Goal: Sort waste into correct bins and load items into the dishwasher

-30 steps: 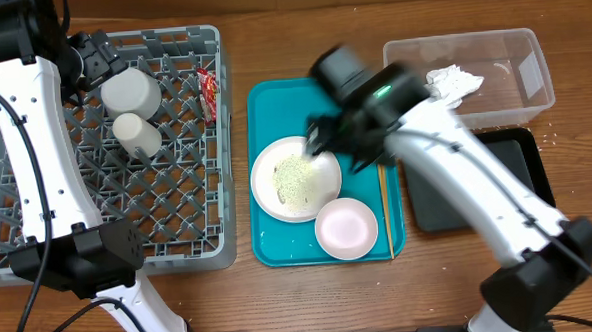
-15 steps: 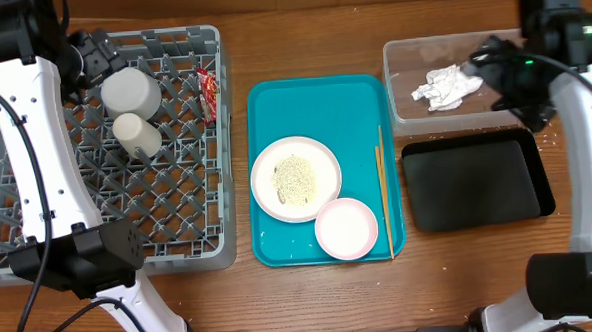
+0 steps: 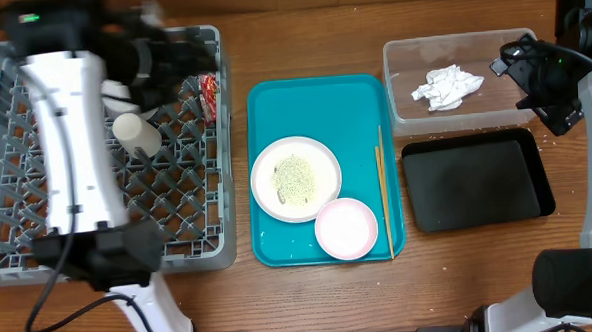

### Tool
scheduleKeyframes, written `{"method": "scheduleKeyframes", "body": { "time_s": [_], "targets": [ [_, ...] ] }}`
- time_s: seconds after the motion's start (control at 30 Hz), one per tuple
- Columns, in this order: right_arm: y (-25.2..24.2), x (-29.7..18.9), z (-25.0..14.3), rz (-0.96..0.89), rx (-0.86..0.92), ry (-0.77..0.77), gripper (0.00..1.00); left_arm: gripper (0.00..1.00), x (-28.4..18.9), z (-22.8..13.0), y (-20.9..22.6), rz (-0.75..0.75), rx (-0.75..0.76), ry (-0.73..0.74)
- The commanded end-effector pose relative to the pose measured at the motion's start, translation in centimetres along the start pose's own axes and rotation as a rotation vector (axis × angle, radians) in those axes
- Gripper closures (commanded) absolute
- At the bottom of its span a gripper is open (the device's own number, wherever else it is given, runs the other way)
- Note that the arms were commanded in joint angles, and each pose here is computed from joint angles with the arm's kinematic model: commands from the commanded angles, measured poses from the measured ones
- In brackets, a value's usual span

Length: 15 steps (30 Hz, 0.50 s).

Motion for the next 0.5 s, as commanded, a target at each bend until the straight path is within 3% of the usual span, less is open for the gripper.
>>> {"method": "scheduleKeyframes", "body": {
  "time_s": [0.0,0.17,0.33,0.47],
  "targets": [
    [0.1,-1.0,0.3,0.02,0.007,-0.031,0.0,0.0,4.5,-4.9,-4.3,0.03,0.198,0.133],
    [0.1,-1.0,0.3,0.019,0.007,-0.031,0.0,0.0,9.6,-9.2,-5.0,0.42,0.253,0.036],
    [0.1,-1.0,0.3,0.02,0.007,-0.031,0.0,0.0,13.7,-14.0,-5.1,0.648,0.355,-0.027],
    [0.1,-1.0,0.3,0.02,0.007,-0.031,0.0,0.0,16.6,-16.9,-3.6,0.749,0.315,0.006]
  ]
}}
Point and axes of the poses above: each gripper's point midway between its finger pads, its own x axis out along the fingers, its own y axis along the line the jaws close on, z = x × y, the point moved 2 cm from there along -x, back along the fingers, and after that the axes turned 13 degrees about -x, right-handed, at the moved point
